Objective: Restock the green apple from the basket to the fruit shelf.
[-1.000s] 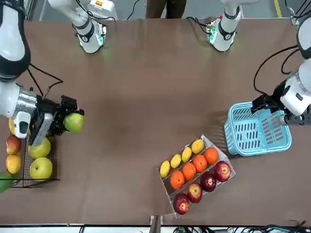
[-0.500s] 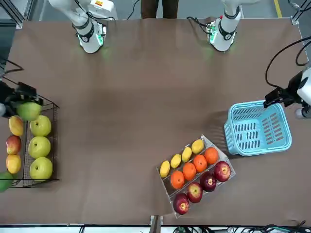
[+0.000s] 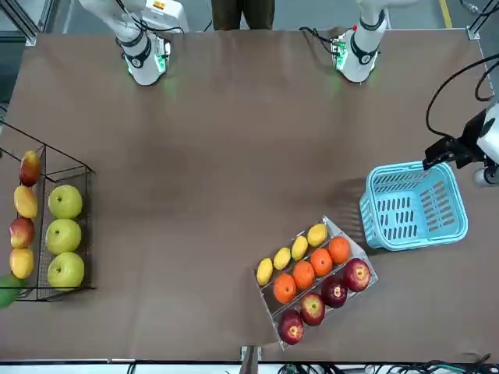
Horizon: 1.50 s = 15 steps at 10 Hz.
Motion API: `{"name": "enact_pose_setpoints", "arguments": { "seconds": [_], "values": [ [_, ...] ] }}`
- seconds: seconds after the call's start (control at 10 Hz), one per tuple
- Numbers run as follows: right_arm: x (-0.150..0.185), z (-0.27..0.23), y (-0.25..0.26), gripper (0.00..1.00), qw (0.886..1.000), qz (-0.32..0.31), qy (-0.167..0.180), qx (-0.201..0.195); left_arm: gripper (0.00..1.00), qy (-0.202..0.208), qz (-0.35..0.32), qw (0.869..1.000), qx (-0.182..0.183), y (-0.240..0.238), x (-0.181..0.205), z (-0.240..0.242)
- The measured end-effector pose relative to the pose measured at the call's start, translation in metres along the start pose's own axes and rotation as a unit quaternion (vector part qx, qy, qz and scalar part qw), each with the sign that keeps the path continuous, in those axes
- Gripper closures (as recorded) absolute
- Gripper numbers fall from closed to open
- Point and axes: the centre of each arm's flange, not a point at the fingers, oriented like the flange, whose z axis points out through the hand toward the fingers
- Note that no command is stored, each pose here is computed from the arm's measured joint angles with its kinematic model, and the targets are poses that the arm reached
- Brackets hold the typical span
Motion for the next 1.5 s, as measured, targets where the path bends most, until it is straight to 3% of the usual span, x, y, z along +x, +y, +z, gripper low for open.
{"name": "enact_pose_setpoints", "arguments": {
  "seconds": [0.2,0.6,1.1,1.5],
  "values": [
    [0.006,0.014,0.017,0.08,0.999,-0.036,-0.003,-0.029,0.0,0.006,0.001,1.0,0.007,-0.001,0.0,-0.006],
    [-0.008,0.053,0.064,0.08,0.994,-0.1,-0.016,-0.044,0.0,0.003,0.002,1.0,0.013,-0.001,0.002,-0.002],
    [-0.007,0.073,0.084,0.08,0.99,-0.126,-0.022,-0.051,0.0,0.002,0.003,1.0,0.013,0.0,0.002,-0.001],
    [0.0,0.069,0.091,0.08,0.988,-0.143,-0.009,-0.064,0.0,0.002,0.001,1.0,0.013,-0.002,0.002,-0.001]
  ]
}}
